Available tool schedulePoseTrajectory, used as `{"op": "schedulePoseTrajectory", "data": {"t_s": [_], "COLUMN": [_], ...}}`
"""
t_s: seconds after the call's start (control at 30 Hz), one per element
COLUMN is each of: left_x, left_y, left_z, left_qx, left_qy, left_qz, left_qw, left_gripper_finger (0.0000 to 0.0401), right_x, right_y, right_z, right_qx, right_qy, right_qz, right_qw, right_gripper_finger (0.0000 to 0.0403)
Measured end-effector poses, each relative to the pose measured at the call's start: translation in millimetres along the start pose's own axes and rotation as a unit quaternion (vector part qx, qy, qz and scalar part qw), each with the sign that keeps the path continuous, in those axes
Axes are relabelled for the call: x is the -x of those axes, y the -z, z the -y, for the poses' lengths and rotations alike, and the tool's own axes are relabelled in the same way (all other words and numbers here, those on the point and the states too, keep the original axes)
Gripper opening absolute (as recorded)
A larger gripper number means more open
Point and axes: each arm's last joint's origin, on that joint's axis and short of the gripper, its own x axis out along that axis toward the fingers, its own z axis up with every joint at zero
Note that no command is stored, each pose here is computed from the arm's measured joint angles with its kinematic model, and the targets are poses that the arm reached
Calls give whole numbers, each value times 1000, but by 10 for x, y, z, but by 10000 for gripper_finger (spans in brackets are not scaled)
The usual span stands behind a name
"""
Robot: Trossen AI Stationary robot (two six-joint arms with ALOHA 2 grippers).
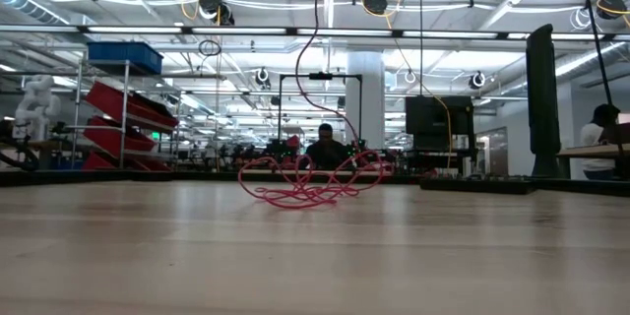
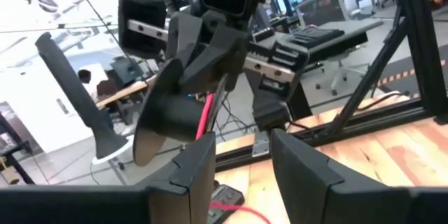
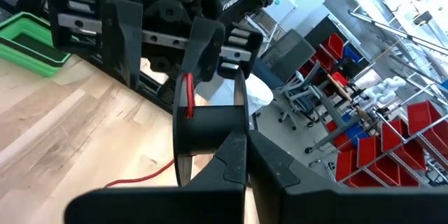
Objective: Coil cords
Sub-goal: Coil the red wire into the spool
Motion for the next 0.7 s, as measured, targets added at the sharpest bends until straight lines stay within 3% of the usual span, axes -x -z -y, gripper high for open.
{"op": "schedulePoseTrajectory", "data": {"t_s": [0.7], "left_x": [12], "left_y": [-9], "left_z": [5], "left_qx": [-13], "left_qy": [-20], "left_qz": [-8], "left_qw": [1000], "left_gripper_finger": [145], "right_x": [1], "right_y": [13], "right_z": [-14], "right_qx": [-2], "right_qy": [-6], "right_qz": [-7], "right_qw": [1000], "right_gripper_finger": [0]}}
